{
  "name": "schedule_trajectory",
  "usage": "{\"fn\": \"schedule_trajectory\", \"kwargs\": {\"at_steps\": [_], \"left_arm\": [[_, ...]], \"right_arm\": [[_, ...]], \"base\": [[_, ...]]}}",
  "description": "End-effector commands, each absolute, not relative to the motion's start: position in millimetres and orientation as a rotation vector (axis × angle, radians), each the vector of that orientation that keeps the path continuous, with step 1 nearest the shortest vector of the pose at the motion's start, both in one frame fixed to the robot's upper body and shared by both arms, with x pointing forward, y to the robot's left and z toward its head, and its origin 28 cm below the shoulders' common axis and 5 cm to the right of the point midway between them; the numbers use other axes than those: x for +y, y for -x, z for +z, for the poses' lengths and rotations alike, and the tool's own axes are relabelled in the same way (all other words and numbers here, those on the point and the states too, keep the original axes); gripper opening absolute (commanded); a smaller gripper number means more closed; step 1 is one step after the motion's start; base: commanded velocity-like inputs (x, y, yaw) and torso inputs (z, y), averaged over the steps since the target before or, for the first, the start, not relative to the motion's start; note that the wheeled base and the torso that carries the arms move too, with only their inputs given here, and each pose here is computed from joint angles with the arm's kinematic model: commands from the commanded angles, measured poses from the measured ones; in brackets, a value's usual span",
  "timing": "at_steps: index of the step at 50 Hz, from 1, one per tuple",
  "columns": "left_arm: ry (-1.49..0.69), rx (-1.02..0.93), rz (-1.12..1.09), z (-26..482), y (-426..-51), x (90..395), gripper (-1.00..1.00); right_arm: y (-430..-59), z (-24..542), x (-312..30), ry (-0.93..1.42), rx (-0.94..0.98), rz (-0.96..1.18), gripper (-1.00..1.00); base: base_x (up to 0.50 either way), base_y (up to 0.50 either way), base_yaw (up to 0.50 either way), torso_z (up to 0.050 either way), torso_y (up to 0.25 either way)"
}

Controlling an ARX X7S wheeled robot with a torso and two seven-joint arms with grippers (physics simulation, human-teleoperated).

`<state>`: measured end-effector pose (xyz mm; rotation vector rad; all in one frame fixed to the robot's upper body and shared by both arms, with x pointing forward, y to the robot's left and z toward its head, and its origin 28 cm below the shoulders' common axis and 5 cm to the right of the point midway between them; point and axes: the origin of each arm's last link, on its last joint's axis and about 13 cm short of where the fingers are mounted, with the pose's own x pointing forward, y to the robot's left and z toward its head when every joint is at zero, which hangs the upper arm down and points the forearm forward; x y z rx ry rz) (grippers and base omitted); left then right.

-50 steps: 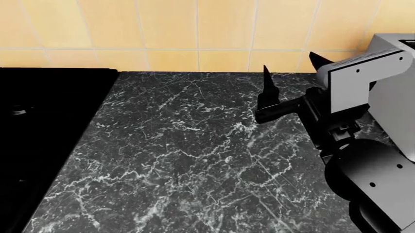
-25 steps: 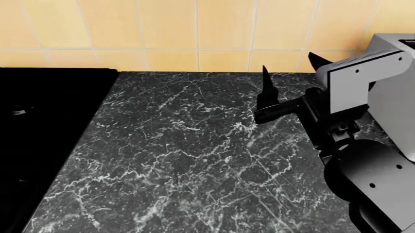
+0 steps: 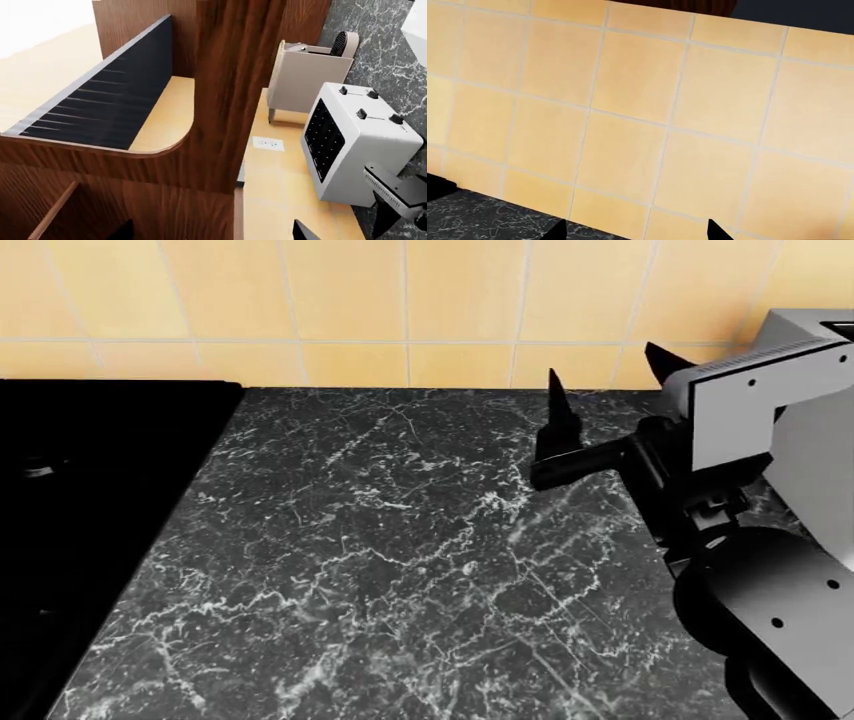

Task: Pick the banana, radish from the counter and place them in the cabinet. Then close the cabinet.

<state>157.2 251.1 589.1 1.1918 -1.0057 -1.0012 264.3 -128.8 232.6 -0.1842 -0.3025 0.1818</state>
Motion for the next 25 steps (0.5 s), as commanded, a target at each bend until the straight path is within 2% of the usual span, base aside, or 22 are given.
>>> {"fn": "schedule_trajectory", "kwargs": {"at_steps": [1,17,25], "left_arm": [[-1.220,-0.882,-1.098,567,-165,251,1.00],[-1.302,-0.717,-1.204,534,-180,254,1.00],[-1.305,-0.524,-1.182,518,-196,257,1.00]], "right_arm": [[-263,230,-130,0.167,-0.300,0.171,1.00],[-262,232,-133,0.167,-0.298,0.151,1.00],[-261,232,-134,0.165,-0.299,0.138,1.00]], "base": [[0.00,0.00,0.00,0.000,0.000],[0.00,0.00,0.00,0.000,-0.003],[0.00,0.00,0.00,0.000,-0.001]]}}
